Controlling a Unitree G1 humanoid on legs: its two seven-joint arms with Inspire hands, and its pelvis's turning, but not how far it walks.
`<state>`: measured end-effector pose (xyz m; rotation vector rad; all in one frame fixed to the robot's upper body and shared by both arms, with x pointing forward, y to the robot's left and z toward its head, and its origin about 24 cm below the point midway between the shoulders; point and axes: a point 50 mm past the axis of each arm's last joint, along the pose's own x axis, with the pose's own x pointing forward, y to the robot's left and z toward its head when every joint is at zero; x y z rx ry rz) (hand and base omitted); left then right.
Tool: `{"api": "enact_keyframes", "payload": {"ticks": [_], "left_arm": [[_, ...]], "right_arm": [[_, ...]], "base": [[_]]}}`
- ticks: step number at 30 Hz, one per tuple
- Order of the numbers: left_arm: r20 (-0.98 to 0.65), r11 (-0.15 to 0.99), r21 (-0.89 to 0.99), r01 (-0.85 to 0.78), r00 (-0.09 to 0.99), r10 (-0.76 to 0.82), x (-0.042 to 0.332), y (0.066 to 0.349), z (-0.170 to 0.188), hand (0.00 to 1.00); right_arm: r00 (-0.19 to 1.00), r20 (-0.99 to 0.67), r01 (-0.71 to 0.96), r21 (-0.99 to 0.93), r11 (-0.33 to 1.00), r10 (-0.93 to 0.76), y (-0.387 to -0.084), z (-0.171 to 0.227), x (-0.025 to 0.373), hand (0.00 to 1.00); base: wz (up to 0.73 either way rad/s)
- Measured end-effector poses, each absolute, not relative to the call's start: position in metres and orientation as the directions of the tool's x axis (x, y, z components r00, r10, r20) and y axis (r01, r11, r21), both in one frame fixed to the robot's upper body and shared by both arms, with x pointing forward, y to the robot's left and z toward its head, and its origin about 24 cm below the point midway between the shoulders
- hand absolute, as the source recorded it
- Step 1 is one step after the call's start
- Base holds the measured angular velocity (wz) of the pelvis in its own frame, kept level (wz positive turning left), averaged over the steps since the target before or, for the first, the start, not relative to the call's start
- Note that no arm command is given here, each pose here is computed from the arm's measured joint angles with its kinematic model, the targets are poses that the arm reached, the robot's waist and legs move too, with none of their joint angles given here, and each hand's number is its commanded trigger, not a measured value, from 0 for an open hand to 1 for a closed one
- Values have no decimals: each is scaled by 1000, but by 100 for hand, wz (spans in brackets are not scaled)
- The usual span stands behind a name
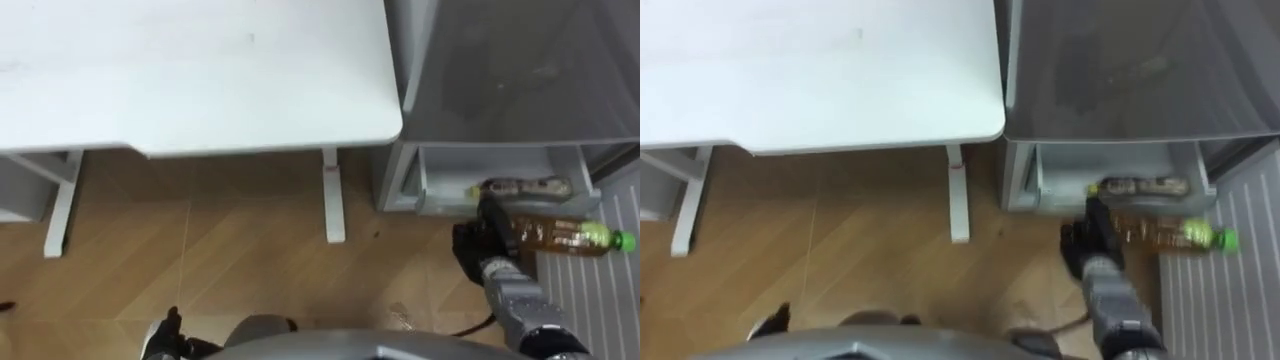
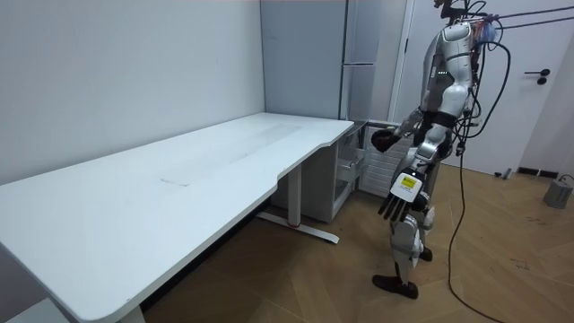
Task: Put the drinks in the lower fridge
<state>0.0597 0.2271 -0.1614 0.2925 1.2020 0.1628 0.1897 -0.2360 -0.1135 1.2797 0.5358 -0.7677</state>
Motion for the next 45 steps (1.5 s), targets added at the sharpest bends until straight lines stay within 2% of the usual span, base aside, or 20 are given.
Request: {"api": "enact_keyframes", "payload": {"ticks": [2,5,11,16,20,25,33,45], "left_arm": [[-870,950,312,15,407,279,84,229,-157,0],[-853,949,315,6,441,280,104,229,-154,0],[-817,947,319,-36,496,294,130,230,-147,0],[-813,942,332,-49,491,312,129,233,-146,0],[-811,923,382,-54,460,362,124,246,-145,0],[-812,908,418,-44,430,395,116,251,-146,0],[-817,906,423,11,436,377,115,249,-146,0],[-828,909,414,47,434,354,111,245,-146,0]], "right_arm": [[683,-696,725,682,96,-221,-237,-101,217,100],[719,-662,690,717,99,-212,-233,-90,236,100],[725,-644,678,730,85,-243,-242,-77,255,100],[734,-618,654,755,48,-281,-261,-62,268,100],[767,-561,611,787,87,-311,-281,-39,284,100],[805,-495,553,826,111,-327,-289,-13,304,100],[825,-471,531,835,143,-311,-284,8,324,100],[859,-399,461,875,149,-320,-283,68,361,100]], "base": [[0],[1],[10],[8],[1],[3],[2],[4]]}}
